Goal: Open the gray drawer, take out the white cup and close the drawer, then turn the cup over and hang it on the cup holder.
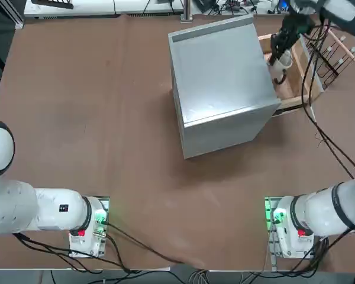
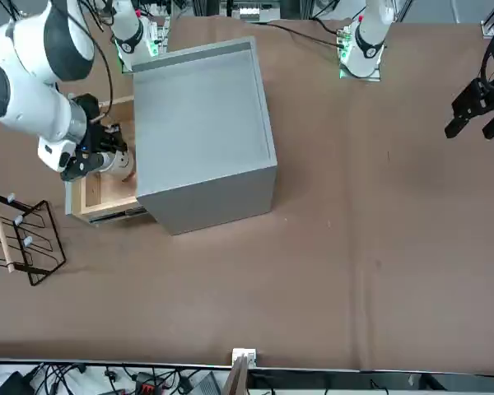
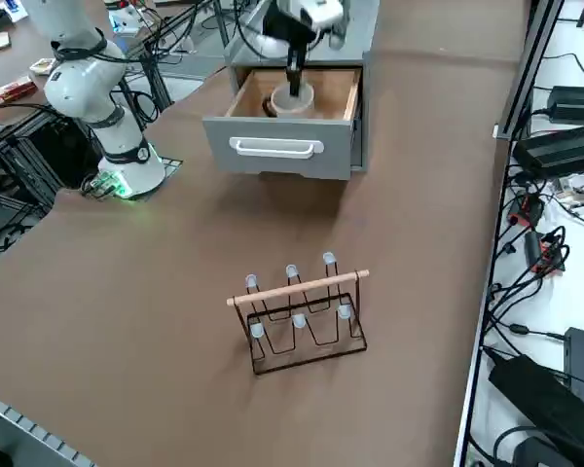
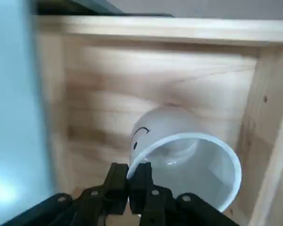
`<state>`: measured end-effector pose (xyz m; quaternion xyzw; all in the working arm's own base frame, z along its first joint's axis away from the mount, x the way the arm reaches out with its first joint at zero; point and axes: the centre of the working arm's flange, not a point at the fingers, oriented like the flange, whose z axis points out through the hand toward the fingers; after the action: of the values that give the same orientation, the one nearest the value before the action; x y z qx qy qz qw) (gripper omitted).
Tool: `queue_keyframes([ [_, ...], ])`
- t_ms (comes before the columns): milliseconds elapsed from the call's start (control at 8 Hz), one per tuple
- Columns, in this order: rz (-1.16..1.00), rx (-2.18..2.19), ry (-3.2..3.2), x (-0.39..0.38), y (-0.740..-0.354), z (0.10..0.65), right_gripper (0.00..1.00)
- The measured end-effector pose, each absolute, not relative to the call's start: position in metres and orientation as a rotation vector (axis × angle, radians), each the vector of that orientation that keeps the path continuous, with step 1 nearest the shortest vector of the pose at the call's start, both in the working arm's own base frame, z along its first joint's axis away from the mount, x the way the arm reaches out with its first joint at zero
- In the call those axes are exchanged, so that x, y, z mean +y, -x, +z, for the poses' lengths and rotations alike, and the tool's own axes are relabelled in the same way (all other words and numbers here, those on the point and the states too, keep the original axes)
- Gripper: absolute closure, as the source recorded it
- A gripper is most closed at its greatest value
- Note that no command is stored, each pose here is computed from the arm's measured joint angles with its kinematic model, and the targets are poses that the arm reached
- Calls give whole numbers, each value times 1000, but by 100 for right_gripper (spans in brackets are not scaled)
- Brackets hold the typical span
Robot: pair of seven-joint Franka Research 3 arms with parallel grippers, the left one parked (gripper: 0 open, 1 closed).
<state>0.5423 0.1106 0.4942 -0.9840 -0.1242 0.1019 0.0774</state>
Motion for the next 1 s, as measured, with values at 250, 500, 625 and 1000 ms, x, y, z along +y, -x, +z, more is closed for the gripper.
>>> queue_keyframes([
  [250, 323, -366, 2953, 95, -535, 573, 94],
  [500, 367, -449, 3022, 33, -522, 629, 95],
  [625, 397, -567, 3047, -3, -517, 638, 95],
  [1000, 409, -919, 2960, -107, -519, 603, 95],
])
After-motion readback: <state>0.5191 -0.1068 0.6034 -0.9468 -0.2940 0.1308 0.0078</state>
